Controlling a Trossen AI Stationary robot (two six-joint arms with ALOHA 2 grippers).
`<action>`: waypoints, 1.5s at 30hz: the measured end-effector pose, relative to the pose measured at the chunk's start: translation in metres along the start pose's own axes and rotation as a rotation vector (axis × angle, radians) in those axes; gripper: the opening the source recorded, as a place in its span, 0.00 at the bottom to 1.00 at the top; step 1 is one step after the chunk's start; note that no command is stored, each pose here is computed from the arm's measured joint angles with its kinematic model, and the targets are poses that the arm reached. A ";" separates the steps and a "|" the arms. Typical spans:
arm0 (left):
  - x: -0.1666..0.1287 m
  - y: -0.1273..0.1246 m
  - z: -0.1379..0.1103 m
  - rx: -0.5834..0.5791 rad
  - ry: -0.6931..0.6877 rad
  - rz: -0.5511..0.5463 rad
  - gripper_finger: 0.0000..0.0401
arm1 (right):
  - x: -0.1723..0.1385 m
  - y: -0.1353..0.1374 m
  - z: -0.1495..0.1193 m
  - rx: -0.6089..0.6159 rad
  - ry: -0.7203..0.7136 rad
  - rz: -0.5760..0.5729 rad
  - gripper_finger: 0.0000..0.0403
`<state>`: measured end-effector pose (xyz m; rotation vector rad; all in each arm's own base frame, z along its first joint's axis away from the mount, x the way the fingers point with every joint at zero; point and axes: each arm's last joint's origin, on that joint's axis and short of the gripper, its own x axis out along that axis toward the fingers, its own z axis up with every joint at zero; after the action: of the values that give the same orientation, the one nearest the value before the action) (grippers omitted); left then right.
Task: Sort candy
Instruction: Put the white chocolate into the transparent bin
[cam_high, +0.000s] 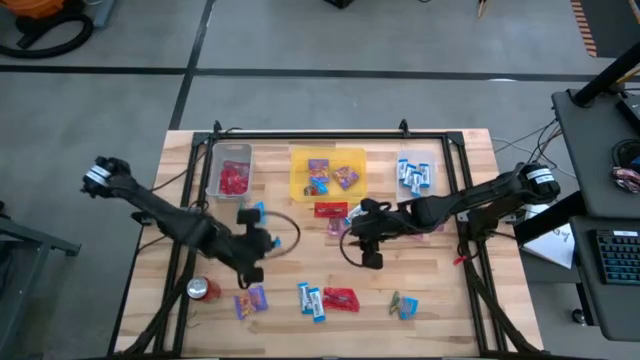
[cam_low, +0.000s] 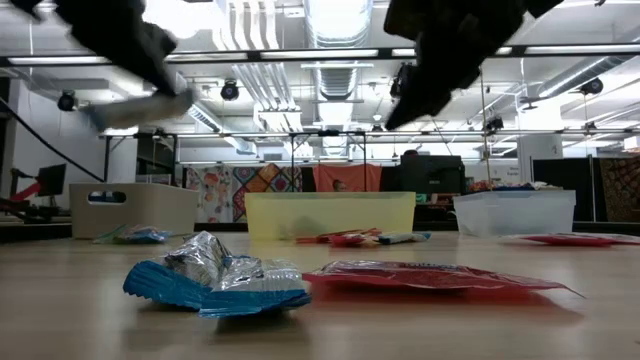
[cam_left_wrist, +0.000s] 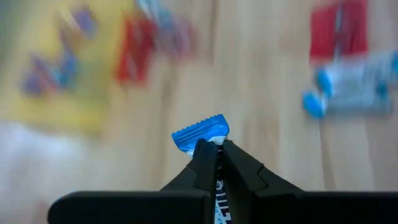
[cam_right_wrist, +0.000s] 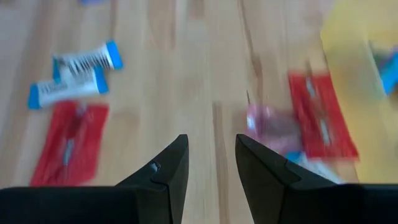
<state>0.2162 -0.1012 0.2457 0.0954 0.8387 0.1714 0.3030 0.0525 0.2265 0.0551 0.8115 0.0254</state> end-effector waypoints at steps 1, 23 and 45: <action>-0.004 0.005 0.006 0.007 -0.057 0.000 0.00 | 0.002 0.000 0.001 -0.006 -0.044 0.006 0.31; 0.050 0.028 0.032 0.046 -0.800 0.116 0.00 | 0.028 -0.003 0.010 0.042 -0.735 -0.106 0.31; 0.082 0.017 0.059 -0.034 -0.721 0.361 0.00 | 0.035 -0.006 0.007 0.165 -0.741 -0.182 0.31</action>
<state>0.3121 -0.0704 0.2280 0.2596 0.0925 0.4589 0.3326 0.0479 0.2056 0.1361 0.0733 -0.2238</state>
